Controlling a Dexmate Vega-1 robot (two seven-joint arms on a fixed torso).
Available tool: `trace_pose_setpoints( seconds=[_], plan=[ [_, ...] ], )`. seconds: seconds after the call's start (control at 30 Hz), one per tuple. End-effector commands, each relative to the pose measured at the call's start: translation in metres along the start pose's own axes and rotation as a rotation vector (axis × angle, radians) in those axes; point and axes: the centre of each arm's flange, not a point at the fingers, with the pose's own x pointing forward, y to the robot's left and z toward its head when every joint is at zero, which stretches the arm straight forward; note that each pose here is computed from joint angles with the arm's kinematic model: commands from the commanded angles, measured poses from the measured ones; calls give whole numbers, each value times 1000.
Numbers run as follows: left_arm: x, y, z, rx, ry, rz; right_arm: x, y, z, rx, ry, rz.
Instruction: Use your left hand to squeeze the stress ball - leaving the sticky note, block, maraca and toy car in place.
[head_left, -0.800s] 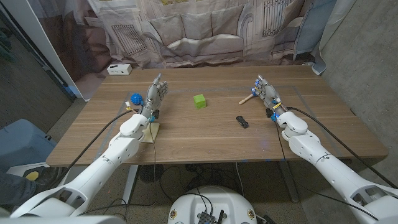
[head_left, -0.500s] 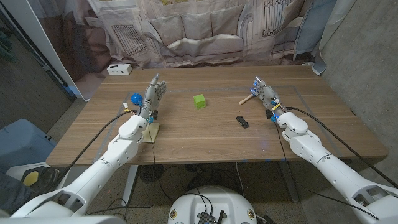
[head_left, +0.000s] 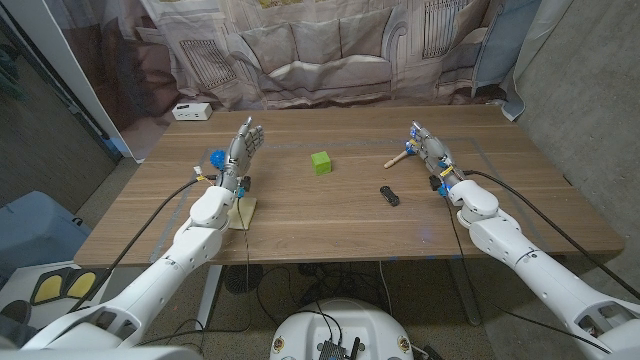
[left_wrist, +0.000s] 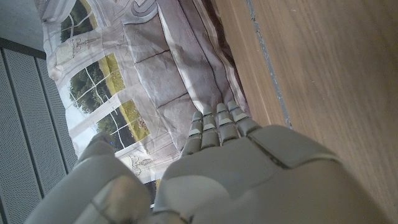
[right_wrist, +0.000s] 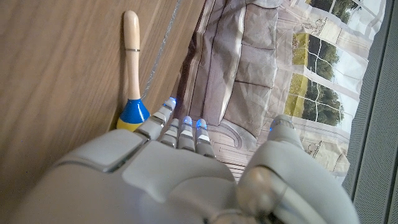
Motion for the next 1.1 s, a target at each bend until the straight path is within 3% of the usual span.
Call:
trace_pose_setpoints(
  seconds=[0.03,0.2,0.43,0.63,0.77,1.1],
  plan=[
    [9,-5,9,11,-77,5,-3,-20,3,-17,32,36],
    [14,-5,7,33,-93,1,-8,-29,-1,4,-6,20],
    [10,-7,3,19,-113,16,-11,-33,-1,14,-32,25],
    [0,-2,22,107,-145,35,-10,-25,4,20,-76,20],
    [1,6,33,138,-157,16,-10,-18,8,17,-95,-4],
    [3,32,39,222,-176,70,-4,-5,12,9,-109,-24]
  ],
)
